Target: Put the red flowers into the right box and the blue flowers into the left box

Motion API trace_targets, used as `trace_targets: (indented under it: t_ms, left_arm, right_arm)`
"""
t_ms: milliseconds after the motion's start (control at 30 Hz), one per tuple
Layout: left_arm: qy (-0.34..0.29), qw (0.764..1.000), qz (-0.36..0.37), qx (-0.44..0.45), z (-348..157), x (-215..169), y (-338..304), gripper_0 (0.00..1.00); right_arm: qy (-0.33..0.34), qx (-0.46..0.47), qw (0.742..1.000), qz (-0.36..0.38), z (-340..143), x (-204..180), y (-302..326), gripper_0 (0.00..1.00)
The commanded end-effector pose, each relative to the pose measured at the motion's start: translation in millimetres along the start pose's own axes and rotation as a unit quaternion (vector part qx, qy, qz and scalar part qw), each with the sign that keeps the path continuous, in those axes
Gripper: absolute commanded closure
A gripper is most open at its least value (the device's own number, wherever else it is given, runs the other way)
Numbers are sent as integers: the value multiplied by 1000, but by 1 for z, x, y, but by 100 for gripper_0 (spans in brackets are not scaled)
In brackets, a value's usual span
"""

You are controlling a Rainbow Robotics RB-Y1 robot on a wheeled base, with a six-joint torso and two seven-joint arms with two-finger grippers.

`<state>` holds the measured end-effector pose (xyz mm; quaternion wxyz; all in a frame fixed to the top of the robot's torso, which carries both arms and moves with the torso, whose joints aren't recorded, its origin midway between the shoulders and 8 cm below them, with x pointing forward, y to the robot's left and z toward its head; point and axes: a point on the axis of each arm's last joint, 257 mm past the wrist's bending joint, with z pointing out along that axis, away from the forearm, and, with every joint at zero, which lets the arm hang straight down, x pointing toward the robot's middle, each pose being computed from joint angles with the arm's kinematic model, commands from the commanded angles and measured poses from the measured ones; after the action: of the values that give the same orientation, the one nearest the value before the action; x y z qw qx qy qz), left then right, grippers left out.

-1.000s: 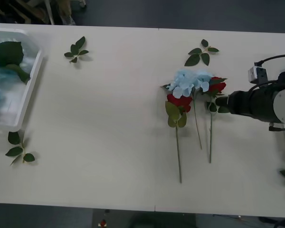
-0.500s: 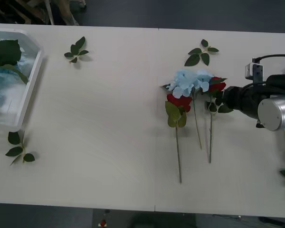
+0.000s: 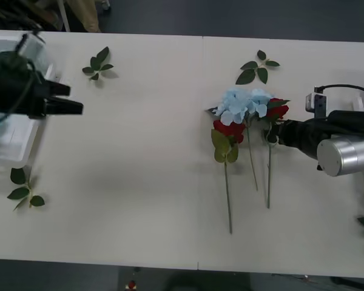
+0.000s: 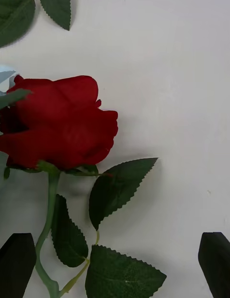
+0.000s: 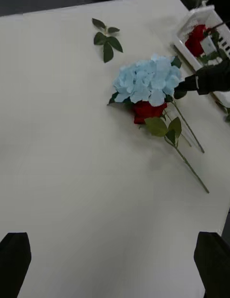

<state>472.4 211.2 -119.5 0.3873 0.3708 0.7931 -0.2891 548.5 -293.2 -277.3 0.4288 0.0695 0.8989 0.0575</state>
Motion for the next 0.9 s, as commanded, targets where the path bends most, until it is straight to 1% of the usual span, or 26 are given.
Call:
trace_targets:
  t_ms: [33,100,133,233,300,467,533,667,900]
  left_arm:
    - [29,997,66,24,54,9,-47,0]
    - [30,995,87,43,81,14,-73,0]
    - [26,994,95,46,87,14,-79,0]
    - [-10,989,129,64,110,16,-105,0]
    - [-36,987,138,79,118,21,-120,0]
    - [-102,971,199,85,125,26,-145,0]
    - [-124,971,186,86,124,25,-150,0]
    - [-173,969,134,113,123,23,-173,0]
    - [-221,961,89,142,133,8,-203,0]
  right_arm:
    - [-17,-4,1000,0,1,-14,1,0]
    - [-17,-5,1000,-1,4,-11,1,0]
    - [-17,-6,1000,-1,4,-11,1,0]
    - [-17,-11,1000,-3,7,-8,4,0]
    - [-19,-17,1000,-5,10,-6,7,0]
    - [-22,-32,999,-8,14,-1,18,0]
    - [-20,-37,999,-10,14,2,24,0]
    - [-20,-53,998,-12,15,6,37,0]
    - [-13,-67,998,-14,17,16,50,0]
